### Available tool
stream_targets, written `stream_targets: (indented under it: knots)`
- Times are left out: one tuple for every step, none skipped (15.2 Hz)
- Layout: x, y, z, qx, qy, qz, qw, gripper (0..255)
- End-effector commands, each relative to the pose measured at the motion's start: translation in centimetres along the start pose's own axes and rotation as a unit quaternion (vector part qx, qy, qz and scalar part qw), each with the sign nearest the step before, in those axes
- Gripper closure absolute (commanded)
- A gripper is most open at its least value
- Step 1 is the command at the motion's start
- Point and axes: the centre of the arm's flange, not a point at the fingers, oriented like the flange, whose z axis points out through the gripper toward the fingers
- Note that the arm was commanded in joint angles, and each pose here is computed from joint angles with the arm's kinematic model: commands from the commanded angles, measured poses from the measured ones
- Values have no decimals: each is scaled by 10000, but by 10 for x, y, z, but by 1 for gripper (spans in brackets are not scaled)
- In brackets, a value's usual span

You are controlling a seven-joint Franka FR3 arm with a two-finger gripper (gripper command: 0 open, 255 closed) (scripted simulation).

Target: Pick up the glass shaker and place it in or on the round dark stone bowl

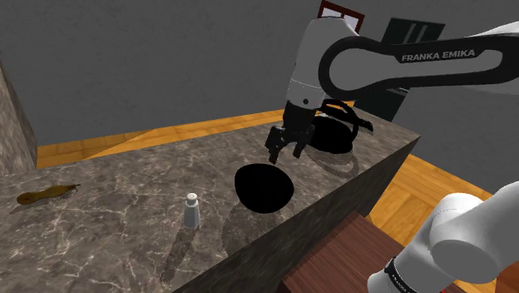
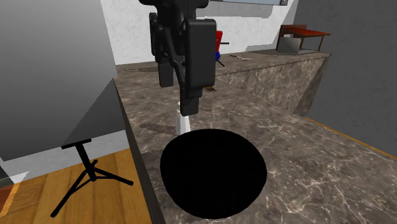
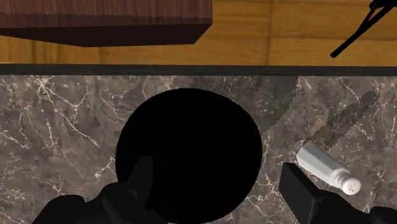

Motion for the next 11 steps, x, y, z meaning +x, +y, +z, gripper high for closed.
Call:
stream_targets:
  knots:
    - [11,-25,13,27,-5,27,10000,0]
    - [16,-35,19,36,-9,39,10000,0]
    - [22,-45,25,46,-13,52,10000,0]
    - [27,-56,31,56,-17,64,10000,0]
    - [32,-66,37,65,-20,76,9999,0]
    - [37,-76,43,75,-24,88,9999,0]
    - [43,-87,49,84,-28,100,9999,0]
    - [48,-97,54,94,-32,113,9999,0]
    - [53,-107,60,104,-36,125,9999,0]
    - [59,-118,66,113,-40,137,9998,0]
    - [64,-128,72,123,-43,149,9998,0]
